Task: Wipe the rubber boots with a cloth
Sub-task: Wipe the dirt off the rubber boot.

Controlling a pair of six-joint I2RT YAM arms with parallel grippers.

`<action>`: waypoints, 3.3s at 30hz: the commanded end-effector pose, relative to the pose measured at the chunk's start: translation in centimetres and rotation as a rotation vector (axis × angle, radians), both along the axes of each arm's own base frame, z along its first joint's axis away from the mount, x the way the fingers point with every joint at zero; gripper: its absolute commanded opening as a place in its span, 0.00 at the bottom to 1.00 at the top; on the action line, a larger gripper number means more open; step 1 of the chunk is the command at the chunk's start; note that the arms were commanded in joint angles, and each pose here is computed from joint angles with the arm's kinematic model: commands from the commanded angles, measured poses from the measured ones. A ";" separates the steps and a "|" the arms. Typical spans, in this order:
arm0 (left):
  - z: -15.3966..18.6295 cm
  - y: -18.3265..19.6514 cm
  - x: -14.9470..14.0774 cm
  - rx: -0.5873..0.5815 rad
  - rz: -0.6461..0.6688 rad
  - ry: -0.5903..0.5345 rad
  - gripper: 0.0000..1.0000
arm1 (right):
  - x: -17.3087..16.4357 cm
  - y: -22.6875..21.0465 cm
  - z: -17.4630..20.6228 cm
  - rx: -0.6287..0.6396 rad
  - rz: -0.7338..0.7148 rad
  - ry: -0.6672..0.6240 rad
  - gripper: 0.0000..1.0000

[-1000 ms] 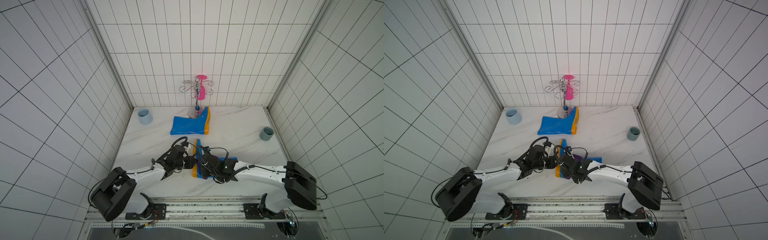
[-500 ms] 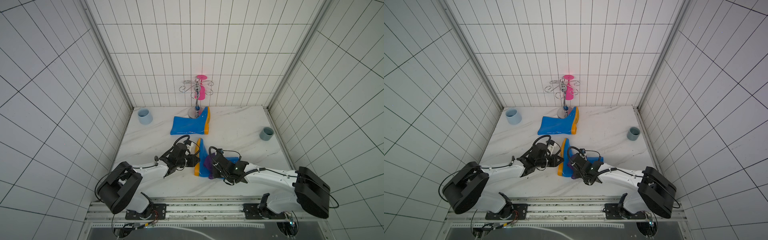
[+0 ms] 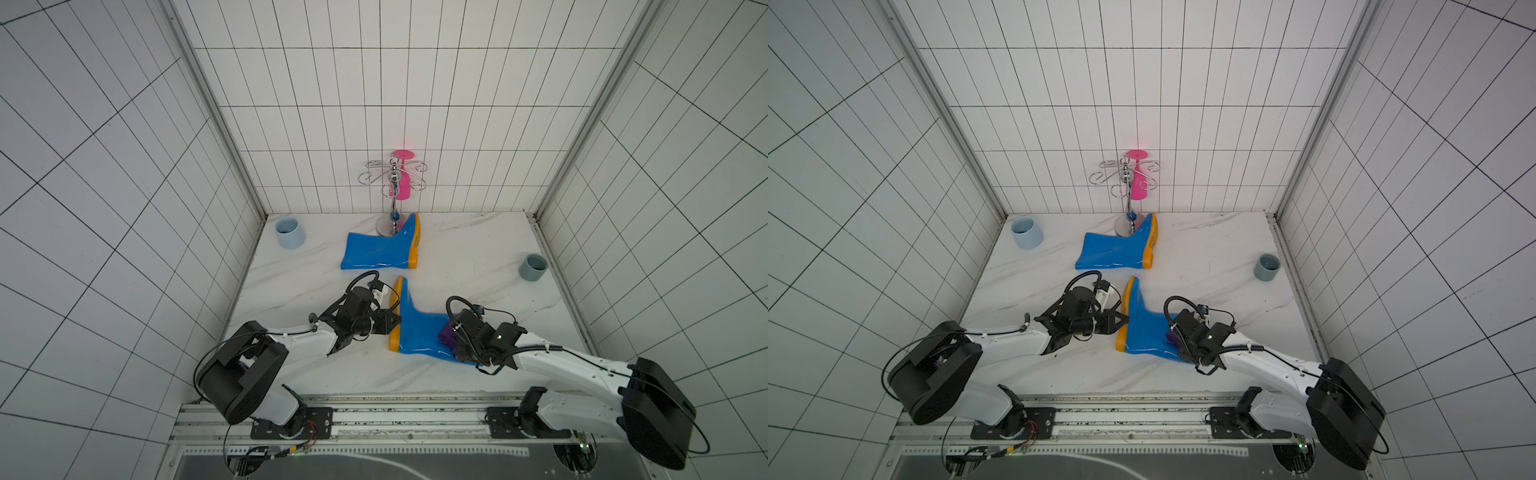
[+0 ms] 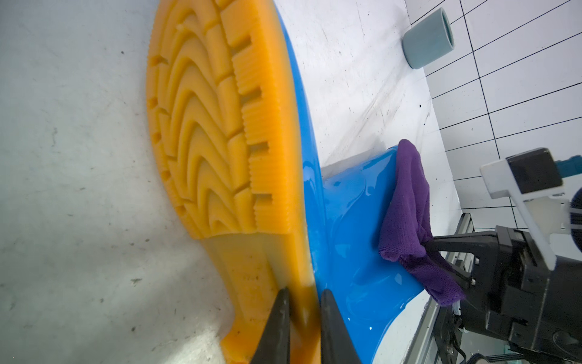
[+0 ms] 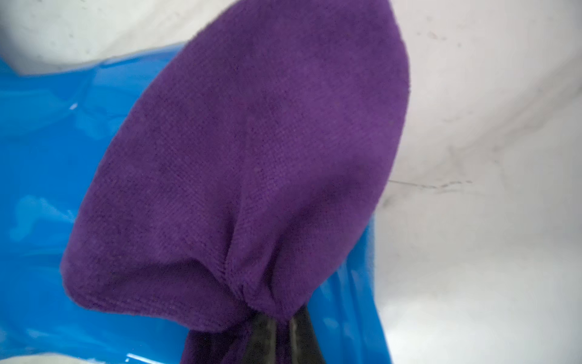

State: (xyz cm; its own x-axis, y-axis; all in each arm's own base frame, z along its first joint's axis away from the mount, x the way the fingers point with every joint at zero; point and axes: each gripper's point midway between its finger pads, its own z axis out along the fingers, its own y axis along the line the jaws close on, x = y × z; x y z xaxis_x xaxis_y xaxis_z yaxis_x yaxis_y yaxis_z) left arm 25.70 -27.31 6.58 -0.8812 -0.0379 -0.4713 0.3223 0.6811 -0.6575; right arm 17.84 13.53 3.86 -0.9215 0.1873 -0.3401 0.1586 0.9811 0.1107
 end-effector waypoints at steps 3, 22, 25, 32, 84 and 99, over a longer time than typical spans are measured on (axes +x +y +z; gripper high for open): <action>-9.2 5.9 -4.3 0.300 0.066 0.251 0.14 | -3.1 -3.9 -1.5 -0.129 -0.092 0.123 0.00; -10.0 5.8 -4.1 0.285 0.057 0.249 0.14 | 2.3 8.9 9.2 0.017 0.298 -0.322 0.00; -9.9 5.7 -4.0 0.284 0.056 0.245 0.14 | 2.2 12.1 10.0 -0.007 0.386 -0.367 0.00; -9.8 5.7 -4.0 0.282 0.052 0.241 0.14 | 0.0 17.6 11.0 0.047 0.508 -0.403 0.00; -9.8 5.7 -4.5 0.269 0.011 0.243 0.14 | -1.4 0.7 11.2 0.074 -0.117 -0.460 0.00; -9.7 6.0 -4.9 0.262 0.024 0.257 0.14 | 6.1 13.7 12.8 0.252 0.194 -0.602 0.00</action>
